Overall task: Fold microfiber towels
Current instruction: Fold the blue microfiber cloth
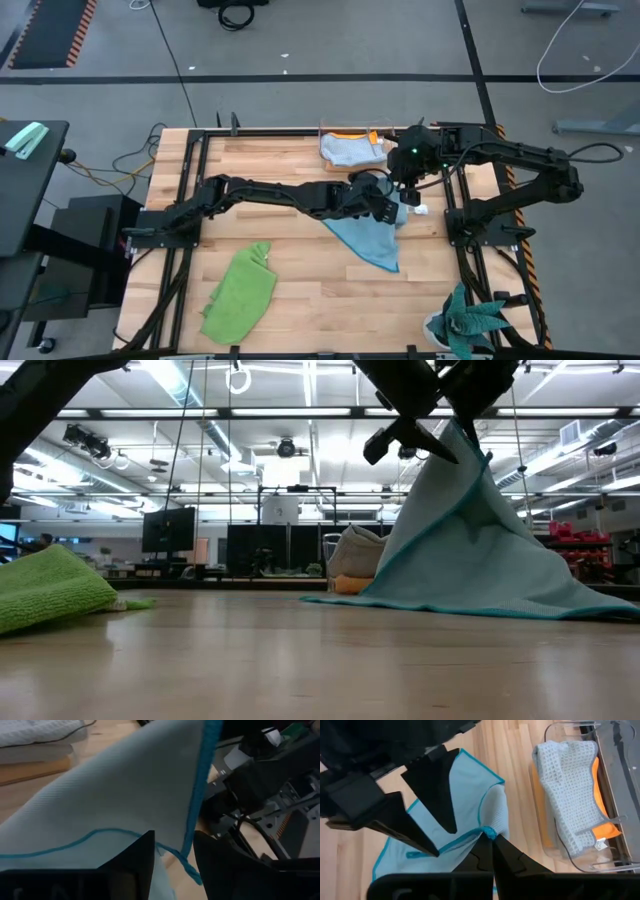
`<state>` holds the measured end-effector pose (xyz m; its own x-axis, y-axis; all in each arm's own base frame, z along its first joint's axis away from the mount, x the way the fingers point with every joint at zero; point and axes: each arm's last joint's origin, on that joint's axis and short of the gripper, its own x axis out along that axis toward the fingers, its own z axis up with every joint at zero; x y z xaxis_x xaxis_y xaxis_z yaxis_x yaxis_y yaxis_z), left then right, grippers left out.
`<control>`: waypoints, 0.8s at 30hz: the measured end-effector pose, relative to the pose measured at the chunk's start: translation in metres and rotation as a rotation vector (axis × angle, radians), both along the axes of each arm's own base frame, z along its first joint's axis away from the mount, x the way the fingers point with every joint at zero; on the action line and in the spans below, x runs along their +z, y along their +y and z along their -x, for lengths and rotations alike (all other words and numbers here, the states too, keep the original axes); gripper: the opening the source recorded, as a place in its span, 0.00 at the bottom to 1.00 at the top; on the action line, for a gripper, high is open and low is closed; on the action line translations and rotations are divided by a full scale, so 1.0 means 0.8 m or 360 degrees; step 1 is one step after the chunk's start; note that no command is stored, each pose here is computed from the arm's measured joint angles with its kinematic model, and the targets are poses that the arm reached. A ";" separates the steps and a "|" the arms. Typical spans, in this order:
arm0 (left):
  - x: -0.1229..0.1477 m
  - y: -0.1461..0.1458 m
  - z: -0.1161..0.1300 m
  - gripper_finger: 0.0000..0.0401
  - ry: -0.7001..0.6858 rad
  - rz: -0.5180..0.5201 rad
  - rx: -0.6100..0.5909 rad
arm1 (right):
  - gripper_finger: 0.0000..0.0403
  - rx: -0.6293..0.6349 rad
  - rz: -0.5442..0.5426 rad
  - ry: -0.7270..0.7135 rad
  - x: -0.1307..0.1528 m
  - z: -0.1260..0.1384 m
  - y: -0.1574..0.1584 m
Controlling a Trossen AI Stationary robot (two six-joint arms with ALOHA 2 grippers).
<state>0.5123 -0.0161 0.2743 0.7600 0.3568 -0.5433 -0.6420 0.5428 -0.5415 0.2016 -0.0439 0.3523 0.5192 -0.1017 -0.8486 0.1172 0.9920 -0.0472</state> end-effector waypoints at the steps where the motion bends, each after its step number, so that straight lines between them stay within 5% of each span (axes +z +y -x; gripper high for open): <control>1: 0.000 0.001 0.000 0.35 0.0002 0.0004 0.0007 | 0.00 0.0001 -0.0001 -0.0001 0.000 0.000 0.000; 15: 0.001 -0.005 -0.001 0.35 -0.0043 0.0042 0.0015 | 0.00 0.0040 -0.0026 -0.0007 -0.008 -0.018 -0.003; 24: -0.011 0.001 0.009 0.32 0.0127 0.0100 0.0111 | 0.00 0.0061 -0.0029 -0.0065 0.005 -0.024 -0.003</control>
